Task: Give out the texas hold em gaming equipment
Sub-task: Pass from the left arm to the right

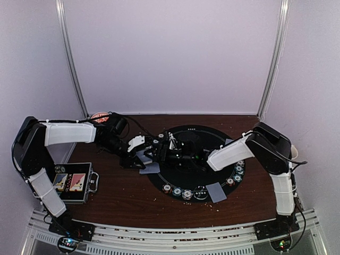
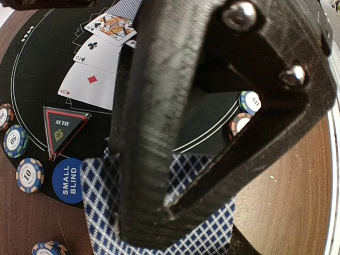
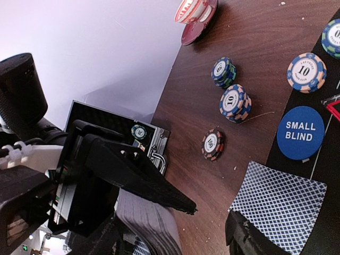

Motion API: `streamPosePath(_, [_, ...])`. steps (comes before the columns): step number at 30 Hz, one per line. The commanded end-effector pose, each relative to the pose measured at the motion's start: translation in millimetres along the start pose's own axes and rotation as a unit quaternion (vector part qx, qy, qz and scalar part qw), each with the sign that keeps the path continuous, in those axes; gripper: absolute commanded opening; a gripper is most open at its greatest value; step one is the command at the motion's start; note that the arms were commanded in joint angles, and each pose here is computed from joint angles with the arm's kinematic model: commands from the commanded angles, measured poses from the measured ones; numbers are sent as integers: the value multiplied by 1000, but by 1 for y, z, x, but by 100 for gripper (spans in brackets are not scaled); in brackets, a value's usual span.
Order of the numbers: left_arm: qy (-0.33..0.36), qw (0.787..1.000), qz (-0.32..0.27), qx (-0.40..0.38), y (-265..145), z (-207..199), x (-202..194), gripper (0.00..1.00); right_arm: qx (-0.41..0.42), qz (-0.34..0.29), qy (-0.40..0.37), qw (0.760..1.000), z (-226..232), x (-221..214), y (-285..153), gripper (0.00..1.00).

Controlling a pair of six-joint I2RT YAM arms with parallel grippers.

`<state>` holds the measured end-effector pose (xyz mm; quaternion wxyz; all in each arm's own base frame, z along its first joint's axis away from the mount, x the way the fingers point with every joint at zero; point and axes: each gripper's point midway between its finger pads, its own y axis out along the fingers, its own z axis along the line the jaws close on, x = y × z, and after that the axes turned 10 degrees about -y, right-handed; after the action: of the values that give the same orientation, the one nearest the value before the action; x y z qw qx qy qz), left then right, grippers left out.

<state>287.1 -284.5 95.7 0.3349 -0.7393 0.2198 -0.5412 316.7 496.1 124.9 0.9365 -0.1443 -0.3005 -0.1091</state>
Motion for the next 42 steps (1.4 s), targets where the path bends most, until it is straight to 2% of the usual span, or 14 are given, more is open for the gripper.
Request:
streamPosePath(1, [23,1000,-14,1,-5,-6,7,48,21,0,-1,1000,12,4,8,64])
streamPosePath(9, [26,1000,-12,0,-4,-8,7,48,32,19,8,999,12,-5,15,52])
streamPosePath(20, [27,1000,-11,2,-4,-7,7,48,31,37,8,999,12,-15,20,42])
streamPosePath(23, [28,1000,-11,2,-4,-8,7,48,37,40,9,998,15,-15,21,30])
streamPosePath(26, [29,1000,-11,5,-4,-7,7,49,49,46,15,998,19,-17,21,8])
streamPosePath(27, [29,1000,-10,6,-3,-7,6,50,57,46,18,997,21,-17,21,0])
streamPosePath(30, [29,1000,-10,4,-3,-7,6,66,75,44,24,996,29,-17,20,0])
streamPosePath(31, [30,999,-10,3,-3,-8,6,74,77,42,23,996,31,-17,19,0])
streamPosePath(33, [31,999,-12,3,-3,-9,7,95,73,31,21,997,32,-13,15,0])
streamPosePath(34, [31,999,-12,3,-4,-9,7,98,69,25,18,997,32,-10,12,0])
streamPosePath(42, [37,998,-45,15,-19,-8,20,98,10,-45,5,999,11,40,-32,0])
